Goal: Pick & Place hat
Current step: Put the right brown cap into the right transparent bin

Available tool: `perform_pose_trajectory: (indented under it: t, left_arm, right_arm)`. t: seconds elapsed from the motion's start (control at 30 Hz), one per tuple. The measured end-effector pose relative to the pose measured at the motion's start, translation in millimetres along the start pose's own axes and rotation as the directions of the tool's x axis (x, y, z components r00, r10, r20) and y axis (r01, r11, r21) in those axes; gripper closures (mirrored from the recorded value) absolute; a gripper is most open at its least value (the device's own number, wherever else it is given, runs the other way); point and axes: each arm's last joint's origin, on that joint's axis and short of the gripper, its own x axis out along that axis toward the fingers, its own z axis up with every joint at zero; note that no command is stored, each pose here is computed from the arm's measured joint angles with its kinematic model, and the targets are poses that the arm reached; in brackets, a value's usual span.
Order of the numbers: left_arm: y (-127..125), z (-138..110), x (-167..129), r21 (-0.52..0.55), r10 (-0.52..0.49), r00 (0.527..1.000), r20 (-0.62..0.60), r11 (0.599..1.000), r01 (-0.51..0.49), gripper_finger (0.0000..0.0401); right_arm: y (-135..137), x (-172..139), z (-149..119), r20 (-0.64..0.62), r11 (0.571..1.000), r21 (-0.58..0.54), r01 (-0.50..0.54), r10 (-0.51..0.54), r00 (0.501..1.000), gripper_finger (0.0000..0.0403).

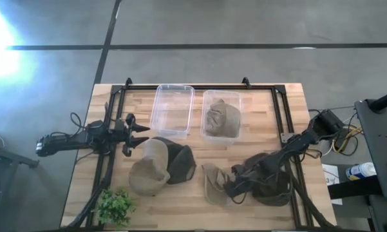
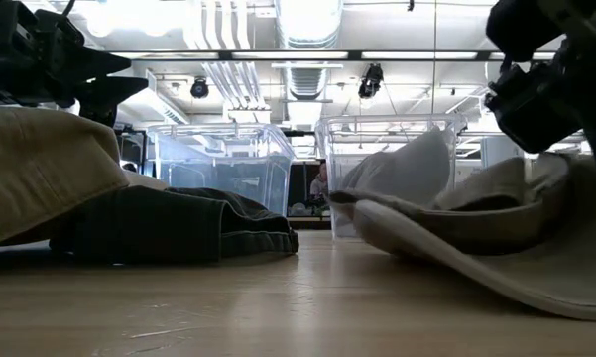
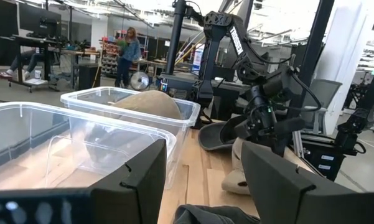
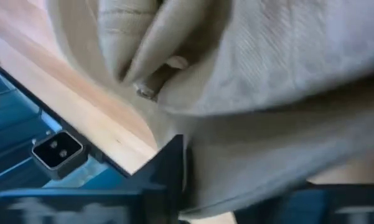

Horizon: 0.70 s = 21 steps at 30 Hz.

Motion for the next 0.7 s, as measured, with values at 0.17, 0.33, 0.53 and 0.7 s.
perform_pose_trajectory:
  t: [0.17, 0.33, 0.53, 0.7]
  left_arm:
    - [0.0, 0.0, 0.0, 0.0, 0.0, 1.0, 0.0, 1.0, 0.0, 0.0199]
    - [0.0, 0.0, 0.0, 0.0, 0.0, 1.0, 0.0, 1.0, 0.0, 0.0199]
    - [0.0, 0.1, 0.0, 0.0, 0.0, 1.0, 0.001, 1.0, 0.0, 0.0199]
    - [-0.1, 0.7, 0.0, 0.001, -0.001, 1.0, 0.007, 1.0, 0.001, 0.0199]
  right_arm:
    - [3.8, -9.8, -0.2, 0.029, 0.998, -0.047, -0.038, 0.039, 0.999, 0.0385]
    - [14.8, -38.3, -5.4, 0.019, 0.94, -0.321, -0.116, 0.128, 0.992, 0.0388]
    - [37.3, -99.4, 3.1, 0.184, 0.84, -0.54, -0.055, 0.182, 0.966, 0.0389]
    - [59.0, -161.6, 21.2, 0.488, 0.753, -0.64, 0.155, 0.242, 0.839, 0.0389]
